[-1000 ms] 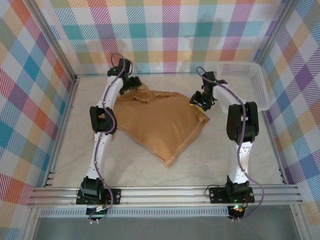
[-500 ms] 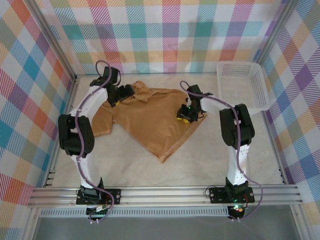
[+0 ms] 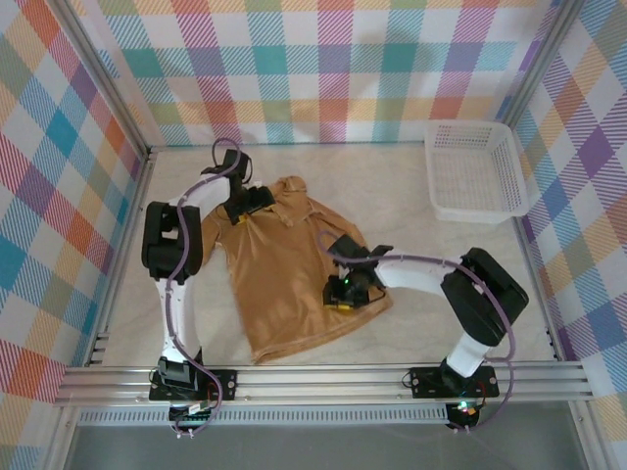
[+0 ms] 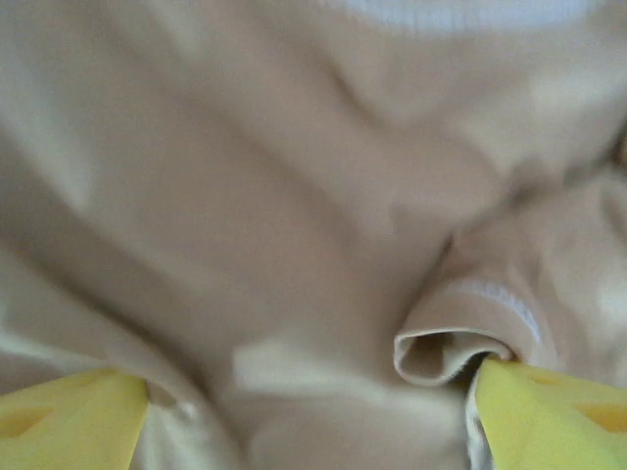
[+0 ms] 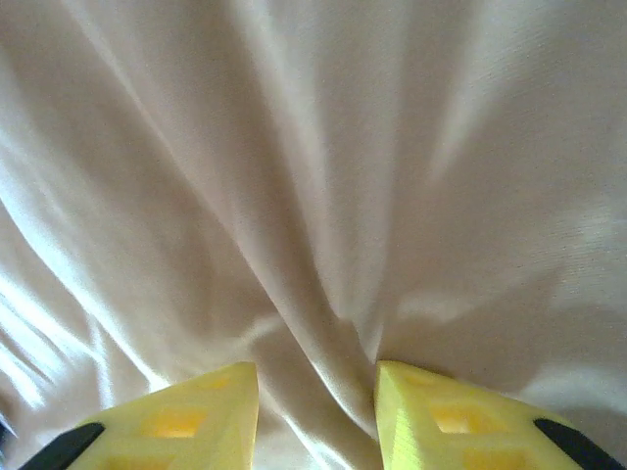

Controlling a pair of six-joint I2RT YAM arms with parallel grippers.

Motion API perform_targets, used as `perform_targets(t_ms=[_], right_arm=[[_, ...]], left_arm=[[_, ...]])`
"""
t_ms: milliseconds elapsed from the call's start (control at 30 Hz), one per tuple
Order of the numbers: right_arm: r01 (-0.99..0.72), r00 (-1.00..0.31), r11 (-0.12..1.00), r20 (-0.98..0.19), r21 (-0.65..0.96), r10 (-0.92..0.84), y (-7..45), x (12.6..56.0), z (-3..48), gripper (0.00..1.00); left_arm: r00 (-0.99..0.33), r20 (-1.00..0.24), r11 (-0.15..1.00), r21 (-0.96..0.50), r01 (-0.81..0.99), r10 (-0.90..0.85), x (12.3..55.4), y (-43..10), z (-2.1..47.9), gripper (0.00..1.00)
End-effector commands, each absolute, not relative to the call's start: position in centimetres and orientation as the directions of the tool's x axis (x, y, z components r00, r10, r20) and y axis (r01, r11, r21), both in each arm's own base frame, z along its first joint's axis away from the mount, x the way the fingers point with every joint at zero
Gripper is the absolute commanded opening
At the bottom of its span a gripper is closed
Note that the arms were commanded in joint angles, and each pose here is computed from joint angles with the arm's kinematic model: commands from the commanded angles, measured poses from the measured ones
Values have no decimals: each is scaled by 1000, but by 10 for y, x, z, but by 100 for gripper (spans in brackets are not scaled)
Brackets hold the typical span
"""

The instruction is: Fold the inside-out t-shirt

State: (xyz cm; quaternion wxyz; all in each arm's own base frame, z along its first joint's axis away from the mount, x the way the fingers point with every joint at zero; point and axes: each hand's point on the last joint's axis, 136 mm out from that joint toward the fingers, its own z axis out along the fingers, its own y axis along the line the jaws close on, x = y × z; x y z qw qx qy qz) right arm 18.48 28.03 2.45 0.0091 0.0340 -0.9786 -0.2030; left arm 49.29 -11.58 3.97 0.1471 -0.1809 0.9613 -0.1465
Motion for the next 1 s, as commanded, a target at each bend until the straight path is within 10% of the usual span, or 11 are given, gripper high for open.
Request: perform_targets(t_ms=[0, 267, 733, 967], right_arm=[[-25, -999, 958, -52, 287, -11, 259, 184, 51, 38], [-237, -899, 921, -429, 308, -88, 314, 301, 115, 44], [-278, -888, 947, -418, 160, -191, 399, 421, 44, 47], [-229, -904, 959, -401, 168, -146, 394, 434, 29, 21]], left_arm=[[-907, -238, 897, -364, -249, -348, 496, -132, 57, 87], [-864, -264, 851, -440, -288, -429, 482, -105, 106, 91], [-757, -324, 782, -500, -372, -567, 393, -50, 137, 93], [-766, -320, 785, -504, -361, -558, 385, -52, 137, 92]])
